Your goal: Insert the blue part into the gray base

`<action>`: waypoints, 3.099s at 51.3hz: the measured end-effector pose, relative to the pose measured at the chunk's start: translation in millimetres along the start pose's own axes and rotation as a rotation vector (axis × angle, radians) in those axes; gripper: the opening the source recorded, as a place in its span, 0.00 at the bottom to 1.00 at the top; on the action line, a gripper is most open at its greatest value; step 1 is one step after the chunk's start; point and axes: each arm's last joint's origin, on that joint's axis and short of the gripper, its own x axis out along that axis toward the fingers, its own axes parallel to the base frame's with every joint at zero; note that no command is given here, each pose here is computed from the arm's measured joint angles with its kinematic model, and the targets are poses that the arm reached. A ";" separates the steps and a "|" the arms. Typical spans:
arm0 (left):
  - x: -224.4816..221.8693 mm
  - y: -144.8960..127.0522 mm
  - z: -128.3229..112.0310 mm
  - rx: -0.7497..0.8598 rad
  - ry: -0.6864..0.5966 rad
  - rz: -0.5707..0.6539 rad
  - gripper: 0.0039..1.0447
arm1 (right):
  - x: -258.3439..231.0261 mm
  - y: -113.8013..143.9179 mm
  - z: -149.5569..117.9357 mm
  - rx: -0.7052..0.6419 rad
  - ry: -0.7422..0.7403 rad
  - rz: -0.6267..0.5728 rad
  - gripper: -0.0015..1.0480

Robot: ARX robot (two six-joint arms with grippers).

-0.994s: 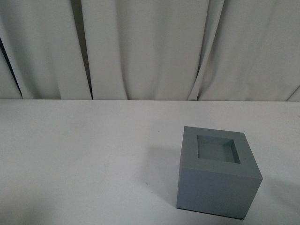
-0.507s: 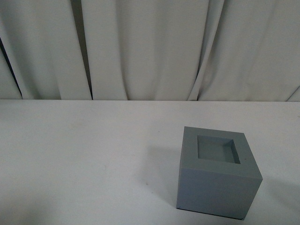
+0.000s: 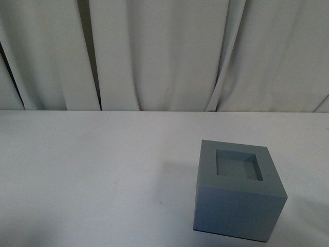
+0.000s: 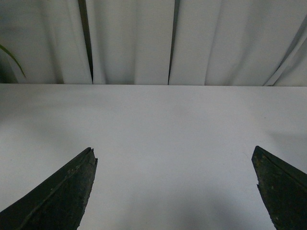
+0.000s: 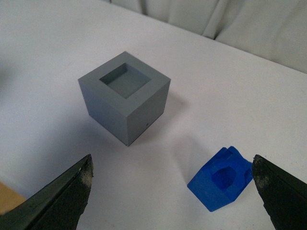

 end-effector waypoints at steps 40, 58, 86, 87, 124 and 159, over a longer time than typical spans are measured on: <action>0.0 0.0 0.0 0.000 0.000 0.000 0.94 | 77.6 -91.8 108.5 -0.600 0.715 0.430 0.93; 0.0 0.0 0.0 0.000 0.000 0.000 0.94 | 113.3 -100.4 87.5 -0.584 0.839 0.433 0.93; 0.0 0.0 0.0 0.000 0.000 0.000 0.94 | 145.4 -97.1 41.3 -0.619 0.996 0.465 0.93; 0.0 0.0 0.0 0.000 0.000 0.000 0.94 | 146.2 -97.5 39.9 -0.621 0.998 0.461 0.93; 0.0 0.0 0.0 0.000 0.000 0.000 0.94 | 164.7 -84.8 28.0 -0.636 0.959 0.466 0.93; 0.0 0.0 0.0 0.000 0.000 0.000 0.94 | 157.4 -73.0 79.7 -0.626 0.849 0.516 0.46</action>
